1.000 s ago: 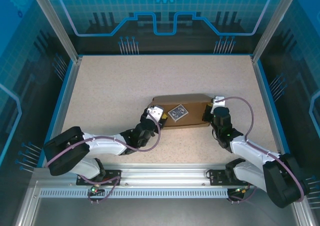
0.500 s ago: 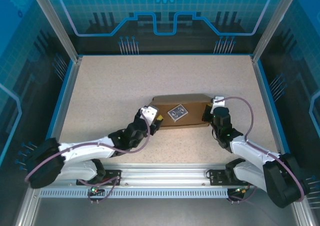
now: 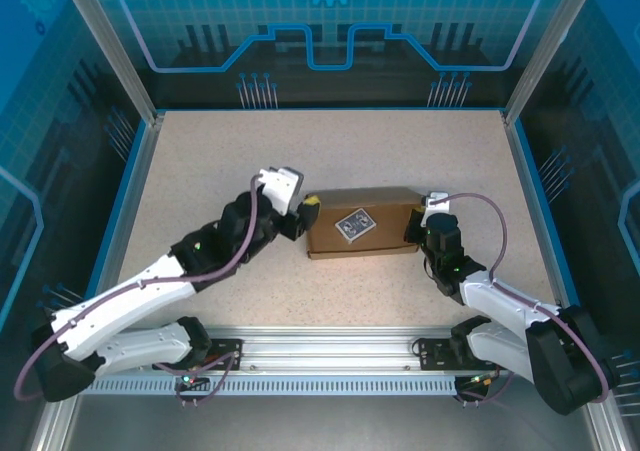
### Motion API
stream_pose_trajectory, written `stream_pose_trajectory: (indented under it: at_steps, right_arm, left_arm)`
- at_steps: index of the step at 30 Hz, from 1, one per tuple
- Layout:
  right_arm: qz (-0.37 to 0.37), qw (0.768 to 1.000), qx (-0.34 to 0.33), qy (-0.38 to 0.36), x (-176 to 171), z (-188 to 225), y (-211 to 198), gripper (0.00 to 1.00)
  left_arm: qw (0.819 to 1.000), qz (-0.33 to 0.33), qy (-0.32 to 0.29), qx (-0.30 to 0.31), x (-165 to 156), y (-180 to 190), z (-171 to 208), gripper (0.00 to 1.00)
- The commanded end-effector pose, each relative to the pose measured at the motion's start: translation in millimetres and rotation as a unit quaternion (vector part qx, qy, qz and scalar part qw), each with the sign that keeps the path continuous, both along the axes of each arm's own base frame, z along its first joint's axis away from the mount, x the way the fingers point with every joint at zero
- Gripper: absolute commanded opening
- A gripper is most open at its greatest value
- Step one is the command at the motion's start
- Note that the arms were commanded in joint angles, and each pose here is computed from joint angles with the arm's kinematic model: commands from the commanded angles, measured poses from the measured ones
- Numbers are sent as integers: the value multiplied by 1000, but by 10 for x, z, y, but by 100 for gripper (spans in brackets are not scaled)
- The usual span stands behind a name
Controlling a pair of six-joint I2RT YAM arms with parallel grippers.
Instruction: Fold the paper box
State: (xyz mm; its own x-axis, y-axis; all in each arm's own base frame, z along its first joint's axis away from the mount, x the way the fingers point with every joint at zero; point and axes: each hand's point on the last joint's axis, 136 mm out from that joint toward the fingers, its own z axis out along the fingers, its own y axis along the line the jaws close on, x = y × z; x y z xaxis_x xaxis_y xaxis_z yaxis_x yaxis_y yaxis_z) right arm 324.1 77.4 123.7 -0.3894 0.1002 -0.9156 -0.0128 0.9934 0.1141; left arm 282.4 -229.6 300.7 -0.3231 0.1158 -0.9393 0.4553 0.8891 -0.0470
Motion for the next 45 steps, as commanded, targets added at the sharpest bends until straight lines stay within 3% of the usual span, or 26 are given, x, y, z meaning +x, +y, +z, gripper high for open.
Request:
stream_pose_trajectory:
  at_steps: [1, 10, 21, 27, 34, 39, 45]
  right_arm:
    - [5, 1000, 2, 2, 6, 20, 62, 0]
    - [4, 1000, -2, 2, 1, 24, 60, 0]
    - [1, 1000, -4, 9, -21, -19, 49, 2]
    - [2, 1000, -4, 10, -28, -24, 50, 10]
    - [1, 1000, -6, 19, -145, -35, 6, 32]
    - [11, 1000, 2, 24, -354, 17, -40, 42]
    - [28, 1000, 11, 1, -557, 316, -73, 47]
  left_arm:
    - [995, -38, 89, 17, 92, -128, -237, 65]
    - [968, -131, 212, 4, 630, -869, -509, 60]
    - [937, -183, 296, -11, 625, -1230, -930, 58]
    - [932, -181, 313, -16, 581, -1227, -1087, 57]
    - [928, -181, 325, -19, 540, -1226, -1215, 57]
    - [926, -178, 332, -19, 519, -1220, -1304, 57]
    - [924, -178, 338, -20, 490, -1243, -1398, 57]
